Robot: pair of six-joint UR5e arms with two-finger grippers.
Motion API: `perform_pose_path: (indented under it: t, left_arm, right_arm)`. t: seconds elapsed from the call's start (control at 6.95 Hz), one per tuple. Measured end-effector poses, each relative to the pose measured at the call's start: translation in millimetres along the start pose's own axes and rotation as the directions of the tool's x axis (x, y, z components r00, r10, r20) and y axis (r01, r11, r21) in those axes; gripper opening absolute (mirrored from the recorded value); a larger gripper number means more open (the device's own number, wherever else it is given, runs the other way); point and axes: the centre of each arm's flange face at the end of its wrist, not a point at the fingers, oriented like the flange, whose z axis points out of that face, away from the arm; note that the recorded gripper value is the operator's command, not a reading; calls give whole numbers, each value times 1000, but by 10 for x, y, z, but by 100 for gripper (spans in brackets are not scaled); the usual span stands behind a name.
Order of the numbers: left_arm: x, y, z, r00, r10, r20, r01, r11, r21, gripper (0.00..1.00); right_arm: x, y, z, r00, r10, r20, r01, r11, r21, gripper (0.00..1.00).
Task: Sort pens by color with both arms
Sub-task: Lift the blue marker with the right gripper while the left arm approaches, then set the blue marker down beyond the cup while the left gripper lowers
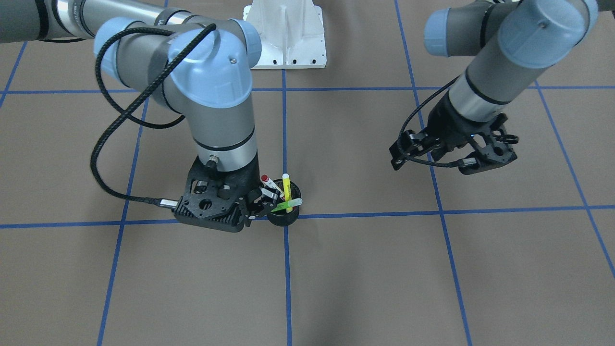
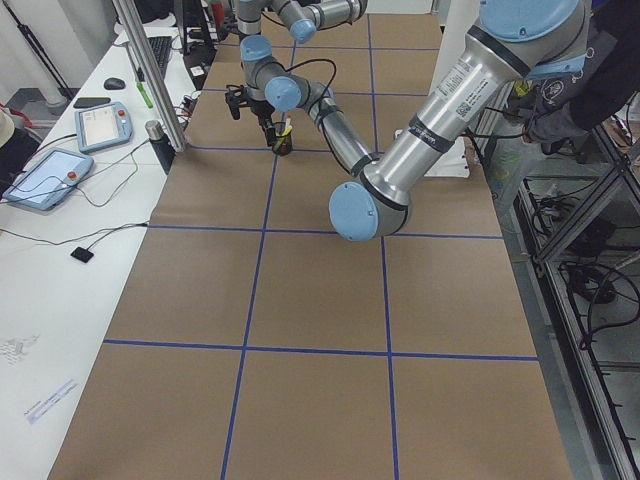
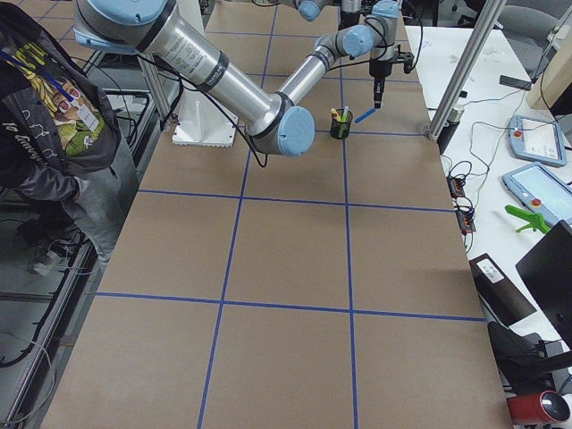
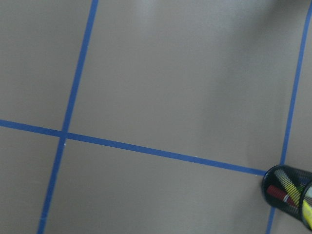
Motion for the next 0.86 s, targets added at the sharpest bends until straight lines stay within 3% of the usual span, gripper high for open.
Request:
perform_pose_path:
  t: [0.29,0.43,0.58,0.86]
  left_arm:
    - [428,157,115,985,-174,7,174,985,-12,99]
    - [640,263,171,965,-263,12,264,964,-18,99]
    - [843,392,229,938,-347,18,348,937,-28,99]
    - [1127,813,539,886,-463,34,464,885,-33,99]
  right_arm:
    - [374,-197,258,1000,-9,-14,7,985,-170,21]
    - [430,-289,361,1000,1,2,-1,979,-203,21]
    - [417,-371,421,999,-6,33,13,980,-199,21]
    - [272,-541,431,993,-58,104,71,989,-130,21]
